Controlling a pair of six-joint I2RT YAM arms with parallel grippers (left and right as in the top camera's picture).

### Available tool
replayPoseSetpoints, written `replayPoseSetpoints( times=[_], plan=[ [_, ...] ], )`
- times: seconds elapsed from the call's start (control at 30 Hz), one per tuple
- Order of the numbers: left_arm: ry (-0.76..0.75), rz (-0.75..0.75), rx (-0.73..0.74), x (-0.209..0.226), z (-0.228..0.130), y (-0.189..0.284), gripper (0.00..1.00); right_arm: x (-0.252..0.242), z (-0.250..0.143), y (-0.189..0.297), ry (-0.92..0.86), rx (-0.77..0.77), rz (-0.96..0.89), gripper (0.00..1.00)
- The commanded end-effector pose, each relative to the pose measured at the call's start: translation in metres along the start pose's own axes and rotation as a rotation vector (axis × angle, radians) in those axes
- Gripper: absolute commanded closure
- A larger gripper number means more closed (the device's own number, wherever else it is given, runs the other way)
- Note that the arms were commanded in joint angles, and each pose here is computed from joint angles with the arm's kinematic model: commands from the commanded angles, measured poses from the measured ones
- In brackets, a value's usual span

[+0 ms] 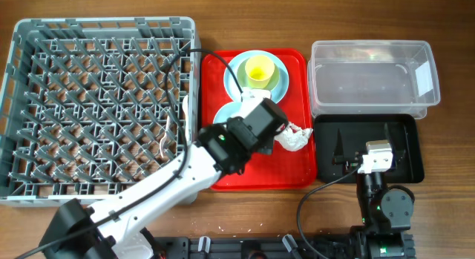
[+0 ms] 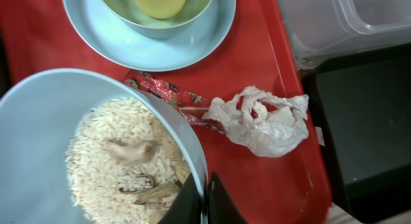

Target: Sort waste into correct bins and load items into the dishwasher rack

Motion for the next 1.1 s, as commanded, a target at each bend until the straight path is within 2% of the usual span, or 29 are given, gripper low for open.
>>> replayPoseSetpoints(
  times=[0.0, 0.17, 0.47, 0.63, 0.77, 0.93, 1.07],
  plan=[
    [-0.009, -0.162, 0.032, -0.001, 0.013, 0.011, 0.96, 0.001, 0.001, 0.0, -0.016, -0.008, 0.012, 0.0],
    [0.095, -0.212, -0.003, 0.025, 0.048, 0.019, 0.96, 0.001, 0.001, 0.0, -0.017, -0.008, 0.011, 0.0],
    [0.071, -0.196, 0.019, 0.028, 0.043, 0.019, 0.96, 0.001, 0.001, 0.0, -0.016, -0.008, 0.011, 0.0],
    [0.024, -0.187, 0.137, 0.012, 0.013, 0.013, 0.96, 0.001, 0.001, 0.0, -0.017, -0.008, 0.011, 0.01],
    [-0.096, -0.204, 0.255, -0.027, -0.026, -0.005, 0.96, 0.001, 0.001, 0.0, -0.016, -0.008, 0.011, 0.0],
    [-0.209, -0.175, 0.301, -0.059, -0.058, -0.036, 0.96, 0.001, 0.001, 0.0, -0.016, -0.008, 0.011, 0.0],
    [-0.251, -0.126, 0.327, -0.063, -0.074, -0.053, 0.96, 0.001, 0.001, 0.0, -0.017, -0.008, 0.011, 0.0]
  ],
)
Point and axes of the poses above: each gripper's point midway between its finger pads, its own y axis back along the fingers, its own x axis along the line the jaws close on, z = x × y, the point moved 4 cm from there along y, back along the fingers, and after that the axes turned 4 degrees about -y, right-handed, at the moved point
